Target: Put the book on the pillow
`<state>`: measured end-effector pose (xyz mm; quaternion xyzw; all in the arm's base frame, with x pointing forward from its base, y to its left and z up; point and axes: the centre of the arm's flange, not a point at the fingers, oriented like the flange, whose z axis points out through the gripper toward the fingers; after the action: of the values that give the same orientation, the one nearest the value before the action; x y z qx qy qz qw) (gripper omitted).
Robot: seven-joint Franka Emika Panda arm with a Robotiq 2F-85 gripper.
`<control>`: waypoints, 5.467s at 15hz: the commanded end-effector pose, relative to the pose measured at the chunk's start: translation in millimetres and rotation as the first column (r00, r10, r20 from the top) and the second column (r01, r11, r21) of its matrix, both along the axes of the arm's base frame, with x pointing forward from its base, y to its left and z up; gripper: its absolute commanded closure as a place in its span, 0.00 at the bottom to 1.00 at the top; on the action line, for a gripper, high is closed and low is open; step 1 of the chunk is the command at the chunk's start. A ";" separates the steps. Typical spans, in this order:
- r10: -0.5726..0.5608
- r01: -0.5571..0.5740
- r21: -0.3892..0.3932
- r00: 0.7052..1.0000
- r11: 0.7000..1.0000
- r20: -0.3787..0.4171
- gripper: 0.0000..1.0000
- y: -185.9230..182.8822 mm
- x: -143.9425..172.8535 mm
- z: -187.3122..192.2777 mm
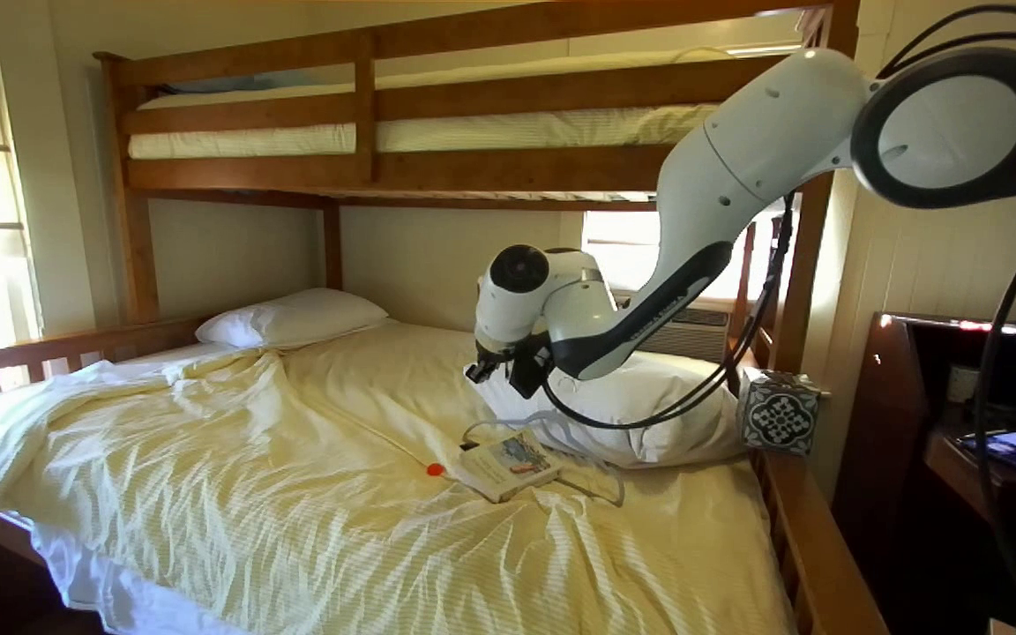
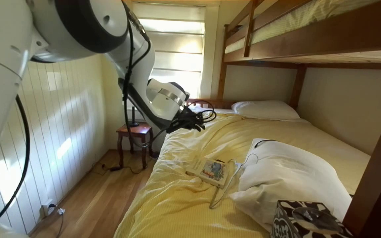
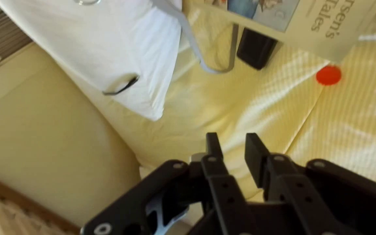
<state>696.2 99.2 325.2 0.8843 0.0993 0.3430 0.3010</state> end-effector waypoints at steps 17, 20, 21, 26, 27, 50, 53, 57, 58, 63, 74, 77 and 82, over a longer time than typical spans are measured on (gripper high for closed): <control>-0.358 0.362 -0.024 0.907 0.932 -0.222 0.00 65.5 -41.7 -139.1; -0.448 0.451 -0.028 0.872 0.892 -0.196 0.00 65.3 -30.1 -158.3; -0.475 0.477 -0.031 0.861 0.878 -0.182 0.00 62.1 -24.7 -164.7; -0.576 0.579 -0.018 0.805 0.815 -0.144 0.00 53.8 8.7 -182.7; -0.581 0.584 -0.019 0.802 0.811 -0.143 0.00 56.0 14.3 -184.3; -0.434 0.367 -0.236 0.805 0.900 -0.403 0.00 50.9 32.0 -172.0; -0.418 0.366 -0.202 0.801 0.909 -0.429 0.00 64.4 33.2 -179.4; -0.449 0.406 -0.194 0.776 0.893 -0.444 0.00 61.0 48.5 -190.6; -0.450 0.407 -0.195 0.772 0.892 -0.449 0.00 57.6 55.6 -193.5; -0.419 0.352 -0.227 0.778 0.908 -0.468 0.00 47.5 85.3 -212.3; -0.431 0.377 -0.210 0.793 0.902 -0.430 0.00 1.3 101.3 -183.1; -0.421 0.370 -0.199 0.801 0.907 -0.426 0.00 -7.8 106.2 -175.9; -0.405 0.362 -0.181 0.805 0.914 -0.433 0.00 -15.9 107.0 -165.4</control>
<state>785.1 91.2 152.3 0.9254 -0.0038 0.0448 0.3764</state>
